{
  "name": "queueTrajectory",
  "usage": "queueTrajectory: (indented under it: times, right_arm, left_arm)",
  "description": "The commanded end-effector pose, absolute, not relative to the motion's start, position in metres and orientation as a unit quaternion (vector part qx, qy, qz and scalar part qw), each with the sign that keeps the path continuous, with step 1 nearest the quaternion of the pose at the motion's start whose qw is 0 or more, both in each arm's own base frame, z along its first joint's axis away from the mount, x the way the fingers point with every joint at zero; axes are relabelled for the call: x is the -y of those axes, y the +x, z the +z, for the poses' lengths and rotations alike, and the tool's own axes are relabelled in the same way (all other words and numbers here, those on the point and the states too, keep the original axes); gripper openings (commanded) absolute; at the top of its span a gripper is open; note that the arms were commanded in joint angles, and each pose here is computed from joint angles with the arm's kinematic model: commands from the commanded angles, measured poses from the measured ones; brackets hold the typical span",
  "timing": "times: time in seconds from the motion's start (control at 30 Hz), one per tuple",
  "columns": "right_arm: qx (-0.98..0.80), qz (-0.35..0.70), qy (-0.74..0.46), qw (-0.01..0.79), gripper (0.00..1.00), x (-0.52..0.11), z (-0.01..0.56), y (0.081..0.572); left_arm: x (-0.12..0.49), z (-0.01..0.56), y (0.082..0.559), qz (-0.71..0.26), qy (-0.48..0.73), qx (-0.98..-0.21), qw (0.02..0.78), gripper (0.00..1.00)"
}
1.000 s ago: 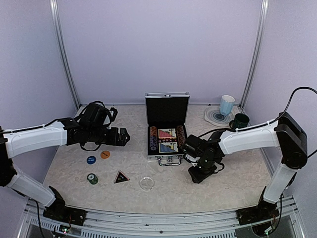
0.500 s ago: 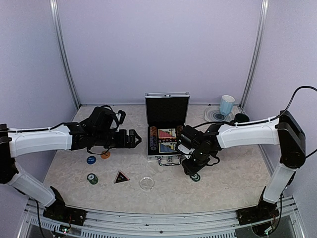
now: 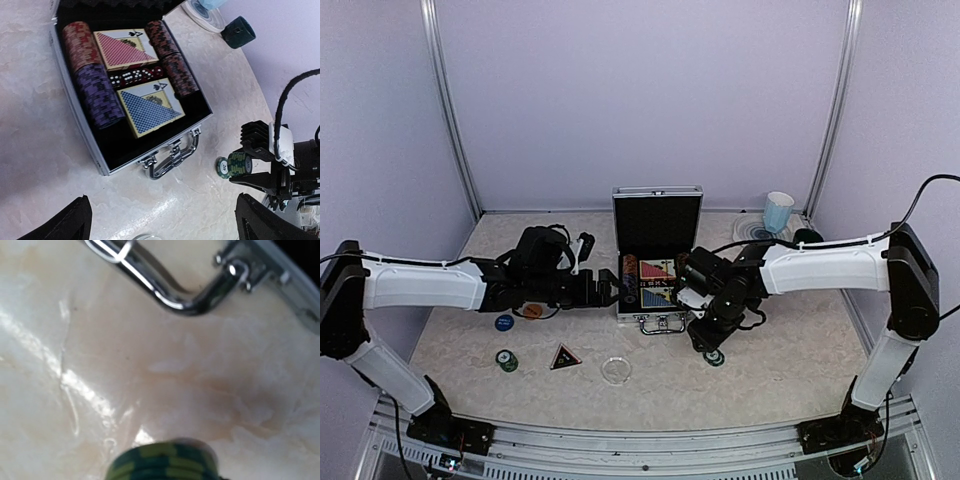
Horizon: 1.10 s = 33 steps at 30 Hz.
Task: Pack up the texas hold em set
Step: Pick up the pile of poker chips from the pile of poker chips, then pass from the right arm to the left
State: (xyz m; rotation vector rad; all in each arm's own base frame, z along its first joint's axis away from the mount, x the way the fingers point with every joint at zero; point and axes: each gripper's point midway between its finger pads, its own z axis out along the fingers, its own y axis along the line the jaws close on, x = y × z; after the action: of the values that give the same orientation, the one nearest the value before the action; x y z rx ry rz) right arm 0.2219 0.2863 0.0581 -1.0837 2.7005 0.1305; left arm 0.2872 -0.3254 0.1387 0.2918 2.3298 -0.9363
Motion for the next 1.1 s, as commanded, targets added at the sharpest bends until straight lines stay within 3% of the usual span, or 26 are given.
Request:
queueTrajectory:
  times: [0.0,1.07]
  right_arm:
    - [-0.909,0.068,-0.387,0.139,0.00,-0.299,0.086,0.223]
    - [-0.885,0.079,-0.434,0.152,0.00,-0.303,0.109,0.220]
  left_arm:
    - [0.350,0.155,0.283,-0.401,0.136,-0.854,0.303,0.99]
    - [0.429,0.120,0.256,-0.551,0.196,-0.797,0.153,0.99]
